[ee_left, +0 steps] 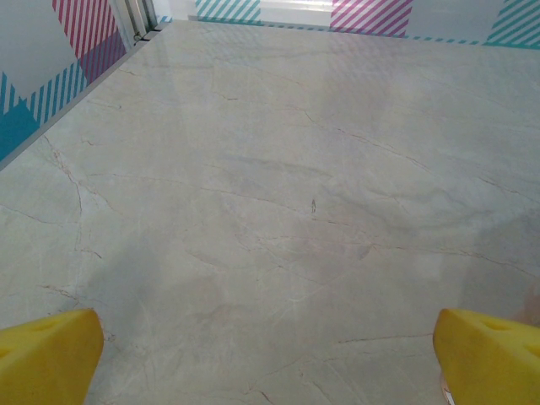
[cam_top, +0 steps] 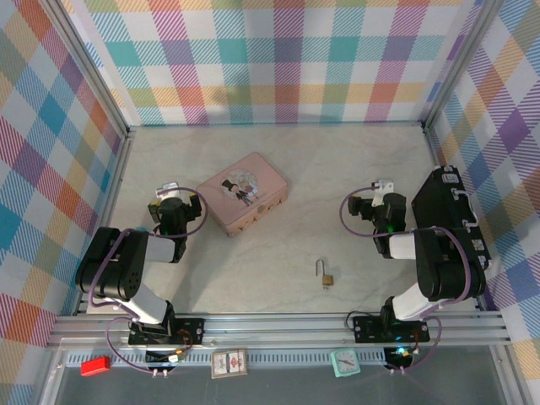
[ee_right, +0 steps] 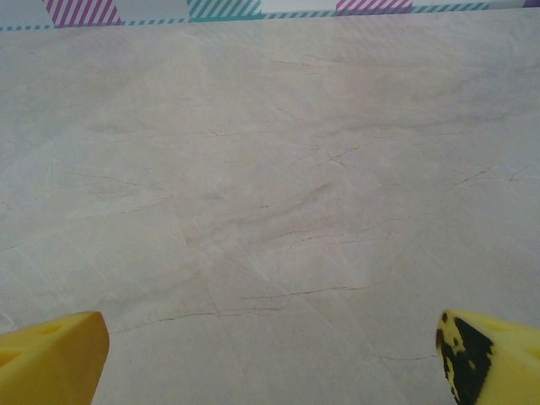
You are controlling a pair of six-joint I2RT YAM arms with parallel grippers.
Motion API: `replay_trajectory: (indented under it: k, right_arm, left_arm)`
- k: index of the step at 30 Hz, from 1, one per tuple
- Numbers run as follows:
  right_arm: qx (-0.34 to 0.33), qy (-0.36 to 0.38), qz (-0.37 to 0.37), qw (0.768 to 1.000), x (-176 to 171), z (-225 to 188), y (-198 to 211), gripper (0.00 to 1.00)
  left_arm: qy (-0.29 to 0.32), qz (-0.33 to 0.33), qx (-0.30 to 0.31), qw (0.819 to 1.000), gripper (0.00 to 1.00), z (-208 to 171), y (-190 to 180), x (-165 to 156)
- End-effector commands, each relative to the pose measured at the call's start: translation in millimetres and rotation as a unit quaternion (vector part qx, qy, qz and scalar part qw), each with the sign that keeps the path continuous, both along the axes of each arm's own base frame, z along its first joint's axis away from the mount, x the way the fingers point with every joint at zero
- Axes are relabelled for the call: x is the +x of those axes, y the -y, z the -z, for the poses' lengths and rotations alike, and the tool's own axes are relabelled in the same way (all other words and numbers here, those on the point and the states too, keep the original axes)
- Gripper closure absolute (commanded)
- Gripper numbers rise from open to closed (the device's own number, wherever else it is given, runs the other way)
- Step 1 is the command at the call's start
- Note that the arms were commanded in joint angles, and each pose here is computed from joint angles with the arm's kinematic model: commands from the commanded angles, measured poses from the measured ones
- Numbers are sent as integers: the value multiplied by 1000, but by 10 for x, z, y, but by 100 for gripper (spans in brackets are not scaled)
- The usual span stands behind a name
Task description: Unlock a padlock with a key
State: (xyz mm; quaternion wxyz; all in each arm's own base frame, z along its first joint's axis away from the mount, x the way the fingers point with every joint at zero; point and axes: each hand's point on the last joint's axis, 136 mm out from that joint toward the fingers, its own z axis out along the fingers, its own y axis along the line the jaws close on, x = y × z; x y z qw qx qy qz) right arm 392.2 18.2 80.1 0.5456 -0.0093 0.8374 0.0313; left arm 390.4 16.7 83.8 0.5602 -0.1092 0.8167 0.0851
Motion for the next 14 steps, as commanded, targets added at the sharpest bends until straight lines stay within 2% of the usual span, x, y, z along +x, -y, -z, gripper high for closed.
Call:
replay_trajectory:
  k: [1,14]
  right_arm:
    - [10,19,-3,1000,57,-116,-7,1]
    - [17,16,-7,1000,63,-118,6,1]
  left_arm:
    - [10,26,-5,1000,0,-30,88,38]
    - [10,25,-5,1000,0,-30,84,36]
